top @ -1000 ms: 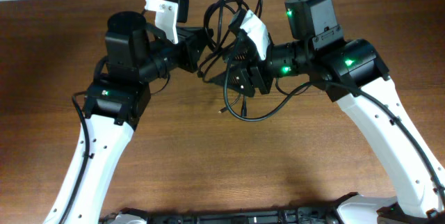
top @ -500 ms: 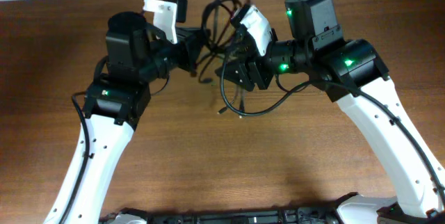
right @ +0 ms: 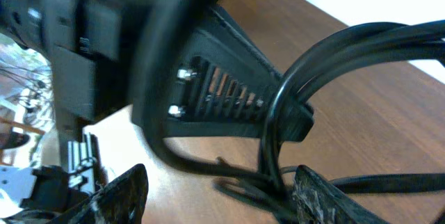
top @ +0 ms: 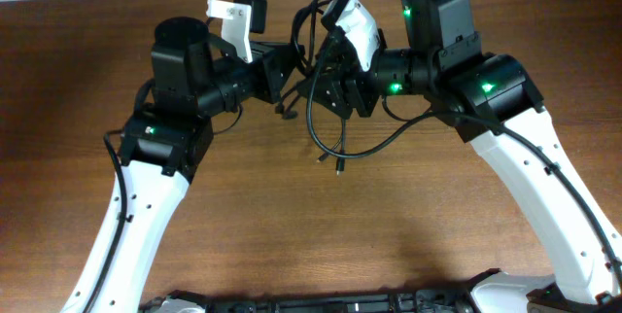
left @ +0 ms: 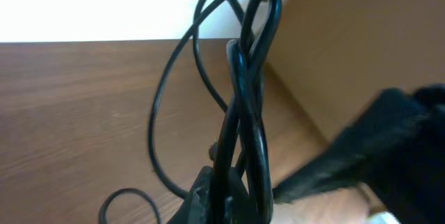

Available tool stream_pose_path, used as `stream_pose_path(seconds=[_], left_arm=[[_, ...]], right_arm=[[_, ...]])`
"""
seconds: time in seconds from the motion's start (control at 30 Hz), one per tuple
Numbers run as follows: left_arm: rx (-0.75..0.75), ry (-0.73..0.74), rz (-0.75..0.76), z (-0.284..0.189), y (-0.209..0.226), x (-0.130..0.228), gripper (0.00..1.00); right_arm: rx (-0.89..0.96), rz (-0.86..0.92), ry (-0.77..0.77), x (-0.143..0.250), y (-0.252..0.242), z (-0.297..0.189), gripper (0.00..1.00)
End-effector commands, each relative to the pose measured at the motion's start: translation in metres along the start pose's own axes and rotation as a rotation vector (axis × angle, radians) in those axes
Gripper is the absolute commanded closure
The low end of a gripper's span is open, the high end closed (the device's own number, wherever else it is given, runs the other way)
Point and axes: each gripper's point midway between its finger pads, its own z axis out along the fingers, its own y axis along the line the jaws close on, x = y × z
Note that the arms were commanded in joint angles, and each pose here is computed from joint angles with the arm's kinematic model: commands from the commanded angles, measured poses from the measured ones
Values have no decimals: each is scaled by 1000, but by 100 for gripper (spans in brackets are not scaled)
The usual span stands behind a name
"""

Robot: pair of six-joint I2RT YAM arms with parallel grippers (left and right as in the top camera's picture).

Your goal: Untangle cables

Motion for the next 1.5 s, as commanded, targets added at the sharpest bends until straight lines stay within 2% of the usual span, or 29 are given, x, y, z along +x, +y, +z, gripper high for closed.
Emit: stream_pose_path(seconds=[0.0,0.1,0.13,0.27,0.37,0.53,0.6,0.7,0.77,0.87,0.97,1.07,1.17,1.33,1.37,1.47], left_arm=[[158,-6,39,-9,-39,-5,100],[165,-10,44,-9,-41,-6,100],[179,-5,46,-9,-43,-5,100],[182,-14,53,-10,-44,-8,100],[200,-21,64,-10,-47,-10,100],[189,-35,74,-10,-46,-13,100],[63,-49,80,-7,-23,-13,100],[-219,-44,35,-11,29,-5,100],[-286,-24,21,-14,41,2,100],[-299,20,83,-14,44,10,100],[-304,84,246,-16,47,20,100],[-341,149,408,-19,56,28,100],[-487,156,422,-30,79,24,100],[-520,153,424,-32,83,22,100],[-519,150,424,-32,83,22,100],[-512,103,339,-30,80,16,100]], right_arm=[[56,-72,-25,-10,-2,-11,35],[123,-66,-9,-7,-13,-12,36],[134,-66,-7,-7,-15,-12,39],[135,-60,2,-5,-15,-12,83],[143,-50,17,-1,-16,-12,96],[117,-40,15,-1,-12,-12,96],[31,-45,-8,-6,4,-13,96],[-40,-85,-65,-19,27,-25,96],[-52,-121,-111,-30,38,-36,96],[-39,-178,-175,-45,50,-53,96],[-14,-188,-250,-63,59,-71,96],[104,-125,-292,-72,48,-86,96],[130,-97,-308,-74,49,-93,96],[294,-15,-230,-53,19,-94,96],[295,-3,-211,-48,19,-93,90],[291,29,-162,-35,18,-89,53]])
